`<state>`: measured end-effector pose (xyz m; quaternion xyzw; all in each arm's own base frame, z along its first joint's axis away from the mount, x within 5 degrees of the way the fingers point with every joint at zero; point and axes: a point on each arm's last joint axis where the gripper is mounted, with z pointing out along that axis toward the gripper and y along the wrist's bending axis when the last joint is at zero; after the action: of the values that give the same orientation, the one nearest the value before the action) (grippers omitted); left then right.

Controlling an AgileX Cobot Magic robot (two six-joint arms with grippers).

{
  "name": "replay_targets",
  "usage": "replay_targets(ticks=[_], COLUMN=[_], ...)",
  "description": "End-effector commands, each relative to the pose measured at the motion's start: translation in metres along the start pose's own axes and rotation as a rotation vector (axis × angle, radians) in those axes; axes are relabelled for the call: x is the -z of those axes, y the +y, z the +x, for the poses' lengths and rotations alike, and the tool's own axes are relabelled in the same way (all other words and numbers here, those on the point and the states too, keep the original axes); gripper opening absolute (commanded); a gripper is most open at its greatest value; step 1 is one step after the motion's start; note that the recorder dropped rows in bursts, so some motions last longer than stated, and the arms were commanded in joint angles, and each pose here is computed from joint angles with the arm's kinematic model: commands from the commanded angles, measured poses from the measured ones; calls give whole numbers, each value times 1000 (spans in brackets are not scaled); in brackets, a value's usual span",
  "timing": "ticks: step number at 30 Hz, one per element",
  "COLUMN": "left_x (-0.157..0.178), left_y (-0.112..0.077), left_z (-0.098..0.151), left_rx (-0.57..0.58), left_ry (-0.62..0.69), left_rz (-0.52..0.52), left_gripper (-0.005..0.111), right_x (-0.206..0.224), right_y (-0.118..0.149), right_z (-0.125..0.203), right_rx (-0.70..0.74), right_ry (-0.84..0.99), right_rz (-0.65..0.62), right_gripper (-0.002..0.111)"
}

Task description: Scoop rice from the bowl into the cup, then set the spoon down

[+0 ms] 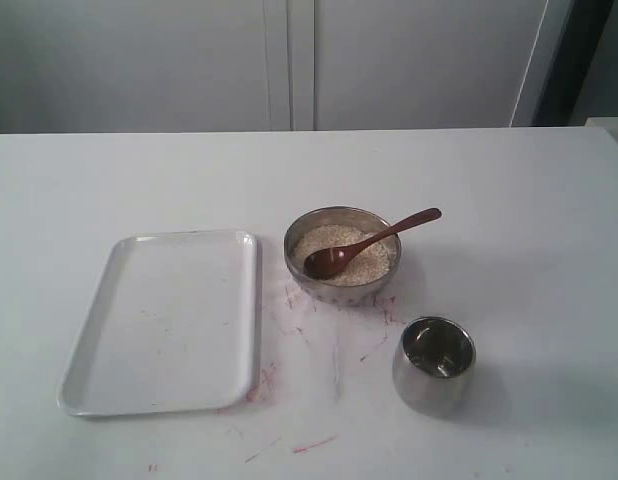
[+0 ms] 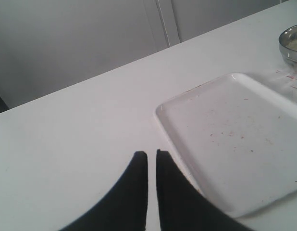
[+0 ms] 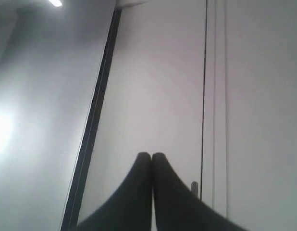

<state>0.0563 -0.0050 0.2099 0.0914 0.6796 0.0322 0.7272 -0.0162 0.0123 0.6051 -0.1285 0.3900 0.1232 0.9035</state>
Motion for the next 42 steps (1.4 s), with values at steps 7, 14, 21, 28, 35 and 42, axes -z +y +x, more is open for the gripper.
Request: replay_targets(ticks=[7,14,21,28,35,42], left_x=[0,0,0,0,0,0], left_y=[0,0,0,0,0,0], left_z=[-1,-1,-1,-1,-1,-1], left_rx=[8,8,8,8,8,8], left_ry=[-6,-6,-6,-6,-6,-6], left_rz=[2,2,2,2,2,2], left_gripper=[14,14,14,14,14,14], right_x=[-95,-128,-151,-166,-169,-164], right_y=[-8,-16,-22,-24,-23,-26], right_z=[65,118,167,208,266,321], right_rx=[129,180,244,314,423,493], right_ry=[264,418,526,634,781,918], right_rz=[-88,-8,35,36,5,16], right_gripper=[0,0,0,0,0,0])
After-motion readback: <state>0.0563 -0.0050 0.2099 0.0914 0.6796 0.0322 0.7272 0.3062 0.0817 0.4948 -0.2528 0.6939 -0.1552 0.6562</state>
